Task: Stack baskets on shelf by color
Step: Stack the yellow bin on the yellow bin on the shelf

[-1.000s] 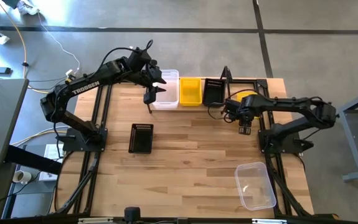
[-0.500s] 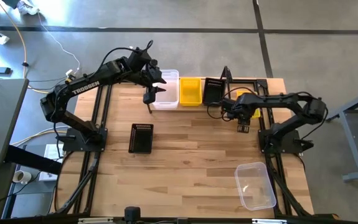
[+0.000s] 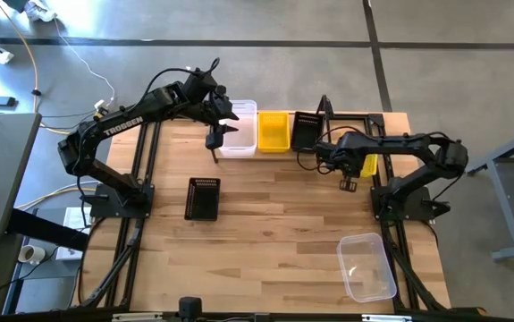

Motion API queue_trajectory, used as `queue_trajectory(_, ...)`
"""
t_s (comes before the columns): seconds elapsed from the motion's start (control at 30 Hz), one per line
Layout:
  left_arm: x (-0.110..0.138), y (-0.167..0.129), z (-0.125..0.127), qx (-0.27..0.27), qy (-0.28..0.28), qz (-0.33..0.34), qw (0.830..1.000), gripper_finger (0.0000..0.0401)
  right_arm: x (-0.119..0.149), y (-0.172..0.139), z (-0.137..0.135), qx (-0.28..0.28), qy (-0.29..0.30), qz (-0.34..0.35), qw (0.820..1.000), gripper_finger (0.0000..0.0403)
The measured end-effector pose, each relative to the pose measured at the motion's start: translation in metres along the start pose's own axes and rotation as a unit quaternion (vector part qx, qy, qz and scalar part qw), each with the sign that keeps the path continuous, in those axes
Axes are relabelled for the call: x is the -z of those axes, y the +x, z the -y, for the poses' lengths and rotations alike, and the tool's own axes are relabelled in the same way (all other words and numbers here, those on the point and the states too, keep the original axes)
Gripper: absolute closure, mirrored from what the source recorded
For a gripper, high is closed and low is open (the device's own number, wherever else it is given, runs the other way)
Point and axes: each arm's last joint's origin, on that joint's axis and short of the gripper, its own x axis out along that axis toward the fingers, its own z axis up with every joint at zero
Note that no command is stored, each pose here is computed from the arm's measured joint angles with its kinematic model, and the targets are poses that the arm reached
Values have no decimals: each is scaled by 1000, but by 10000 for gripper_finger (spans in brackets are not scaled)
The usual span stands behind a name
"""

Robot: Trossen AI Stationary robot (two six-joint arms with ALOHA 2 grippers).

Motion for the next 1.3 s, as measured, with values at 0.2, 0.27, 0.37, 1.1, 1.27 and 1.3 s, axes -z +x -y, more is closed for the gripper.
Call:
queue_trajectory(0.2,0,0,0,0,-1,0,1000,245,1,-37,-6,-58,78,-9,995,401)
queue_trajectory(0.27,0,0,0,0,-1,0,1000,245,-1,-52,-10,-75,90,8,993,402)
queue_trajectory(0.37,0,0,0,0,-5,0,1000,245,-1,-75,-15,-104,104,23,989,402)
queue_trajectory(1.1,9,-1,-2,-91,-104,-79,987,245,-8,-238,-24,-252,45,407,877,403)
queue_trajectory(1.27,13,-1,0,-81,-119,-101,984,245,-18,-255,-17,-200,9,519,831,403)
queue_trajectory(1.3,13,-1,0,-82,-123,-101,984,245,-20,-258,-15,-183,4,535,824,403)
